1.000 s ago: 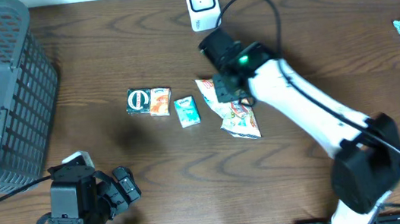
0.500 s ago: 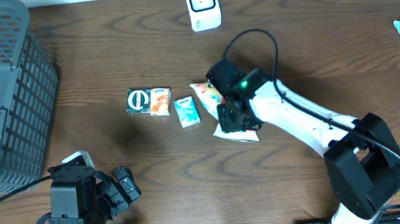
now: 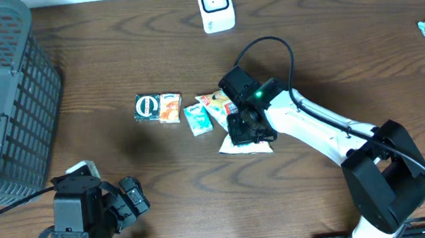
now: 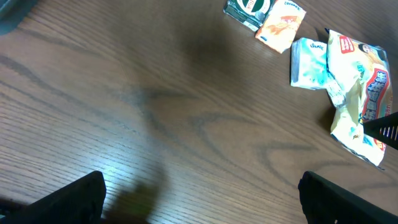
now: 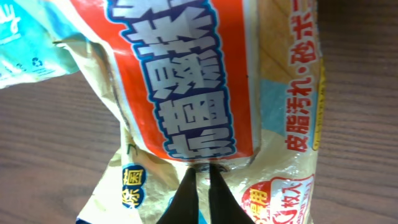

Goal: Scan the item barcode

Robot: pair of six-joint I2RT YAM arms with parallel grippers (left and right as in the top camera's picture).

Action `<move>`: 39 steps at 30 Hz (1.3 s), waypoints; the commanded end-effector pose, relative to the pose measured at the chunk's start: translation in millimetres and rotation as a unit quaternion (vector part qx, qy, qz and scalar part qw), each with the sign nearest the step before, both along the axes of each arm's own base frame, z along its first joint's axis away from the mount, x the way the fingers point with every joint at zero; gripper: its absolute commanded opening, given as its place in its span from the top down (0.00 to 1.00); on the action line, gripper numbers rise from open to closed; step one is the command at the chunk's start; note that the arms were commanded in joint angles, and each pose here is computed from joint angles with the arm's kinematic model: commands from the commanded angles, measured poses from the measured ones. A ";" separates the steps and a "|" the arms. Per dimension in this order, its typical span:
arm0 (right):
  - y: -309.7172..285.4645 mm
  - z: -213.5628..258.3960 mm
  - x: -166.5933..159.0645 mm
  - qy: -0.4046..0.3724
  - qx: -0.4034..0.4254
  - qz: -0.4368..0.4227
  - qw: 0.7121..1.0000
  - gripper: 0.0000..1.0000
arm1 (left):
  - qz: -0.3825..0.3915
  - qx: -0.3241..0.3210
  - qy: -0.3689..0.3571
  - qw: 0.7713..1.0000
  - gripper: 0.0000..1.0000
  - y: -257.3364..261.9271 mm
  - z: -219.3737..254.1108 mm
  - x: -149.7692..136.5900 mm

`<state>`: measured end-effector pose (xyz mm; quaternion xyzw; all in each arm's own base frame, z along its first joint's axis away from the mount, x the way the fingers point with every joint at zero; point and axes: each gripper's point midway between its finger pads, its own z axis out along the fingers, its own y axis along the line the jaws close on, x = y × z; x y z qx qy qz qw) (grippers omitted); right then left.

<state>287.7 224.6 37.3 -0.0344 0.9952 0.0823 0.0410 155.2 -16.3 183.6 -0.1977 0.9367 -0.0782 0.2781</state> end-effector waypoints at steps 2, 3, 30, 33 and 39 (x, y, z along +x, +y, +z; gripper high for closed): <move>-8.1 -16.8 -1.4 -0.001 -0.034 -0.022 0.999 0.99 | 0.003 0.004 0.000 1.000 0.02 2.1 -0.5 -0.7; -9.0 -21.1 -3.0 0.002 -0.038 -0.022 0.999 0.99 | 0.003 0.004 0.000 1.000 0.03 2.1 -0.5 -0.7; -50.9 8.2 -11.0 0.025 -0.097 -0.034 0.994 0.99 | 0.003 0.004 0.000 1.000 0.02 2.1 -0.6 -0.7; -56.9 -0.5 -20.4 0.039 -0.107 -0.033 0.993 0.98 | 0.003 0.004 0.000 1.000 0.02 2.1 -0.6 -0.7; -58.5 -30.3 -48.2 0.079 -0.087 -0.029 0.993 0.93 | 0.003 0.004 0.000 1.000 0.02 2.1 -0.5 -0.7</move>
